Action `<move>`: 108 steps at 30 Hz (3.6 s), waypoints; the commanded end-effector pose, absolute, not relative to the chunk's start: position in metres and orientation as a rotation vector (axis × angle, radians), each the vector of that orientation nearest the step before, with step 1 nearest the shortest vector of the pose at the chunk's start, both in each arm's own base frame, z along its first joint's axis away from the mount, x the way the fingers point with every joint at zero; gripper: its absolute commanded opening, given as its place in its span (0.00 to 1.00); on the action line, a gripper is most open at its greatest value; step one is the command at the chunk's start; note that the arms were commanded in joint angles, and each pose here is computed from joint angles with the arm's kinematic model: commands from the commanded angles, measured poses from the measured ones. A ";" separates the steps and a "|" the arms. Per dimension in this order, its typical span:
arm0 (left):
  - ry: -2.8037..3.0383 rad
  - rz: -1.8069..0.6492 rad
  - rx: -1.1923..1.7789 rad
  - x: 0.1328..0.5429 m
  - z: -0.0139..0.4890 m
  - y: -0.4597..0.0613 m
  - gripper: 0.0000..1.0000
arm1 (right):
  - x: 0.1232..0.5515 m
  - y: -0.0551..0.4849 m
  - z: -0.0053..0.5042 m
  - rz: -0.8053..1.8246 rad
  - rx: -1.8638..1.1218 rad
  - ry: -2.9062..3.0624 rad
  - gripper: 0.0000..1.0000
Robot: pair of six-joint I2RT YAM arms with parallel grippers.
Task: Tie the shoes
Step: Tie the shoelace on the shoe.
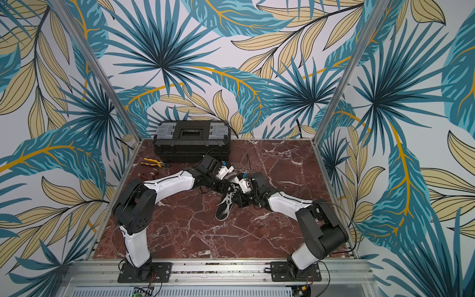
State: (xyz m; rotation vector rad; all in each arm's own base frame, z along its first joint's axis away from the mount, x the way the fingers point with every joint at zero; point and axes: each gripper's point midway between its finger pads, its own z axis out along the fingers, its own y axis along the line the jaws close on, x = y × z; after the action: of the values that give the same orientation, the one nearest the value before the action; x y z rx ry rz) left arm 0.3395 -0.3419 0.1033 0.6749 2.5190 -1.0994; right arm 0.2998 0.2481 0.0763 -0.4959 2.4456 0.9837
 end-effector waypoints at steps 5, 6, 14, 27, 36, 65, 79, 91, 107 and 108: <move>2.472 -1.121 0.672 0.337 0.112 -0.337 0.05 | 0.292 0.244 0.072 0.963 -0.500 2.475 0.00; 2.472 -1.118 0.674 0.337 0.111 -0.336 0.04 | 0.292 0.244 0.072 0.961 -0.497 2.476 0.00; 2.436 -1.134 0.646 0.335 0.111 -0.328 0.00 | 0.294 0.241 0.071 0.953 -0.423 2.503 0.00; 2.422 -1.137 0.596 0.332 0.106 -0.314 0.00 | 0.291 0.231 0.069 0.890 -0.315 2.590 0.00; 2.439 -1.131 0.584 0.330 0.102 -0.307 0.00 | 0.287 0.221 0.064 0.819 -0.237 2.660 0.00; 2.463 -1.164 0.585 0.325 0.093 -0.305 0.00 | 0.302 0.244 0.076 0.884 -0.449 2.534 0.26; 2.466 -1.167 0.592 0.326 0.092 -0.305 0.00 | 0.294 0.251 0.062 0.938 -0.534 2.573 0.34; 2.473 -1.173 0.597 0.324 0.091 -0.305 0.00 | 0.291 0.253 0.060 0.809 -0.683 2.565 0.39; 2.486 -1.141 0.569 0.326 0.092 -0.300 0.00 | 0.279 0.233 0.057 0.710 -0.550 2.635 0.04; 2.487 -1.138 0.563 0.327 0.091 -0.299 0.00 | 0.279 0.230 0.057 0.692 -0.520 2.645 0.03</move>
State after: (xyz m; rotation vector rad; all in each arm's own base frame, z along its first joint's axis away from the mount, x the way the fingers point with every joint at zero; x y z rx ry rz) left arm 0.3274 -0.3064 0.0923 0.5762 2.4793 -1.1613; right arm 0.2877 0.2459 0.0619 -0.6047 2.5816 0.7655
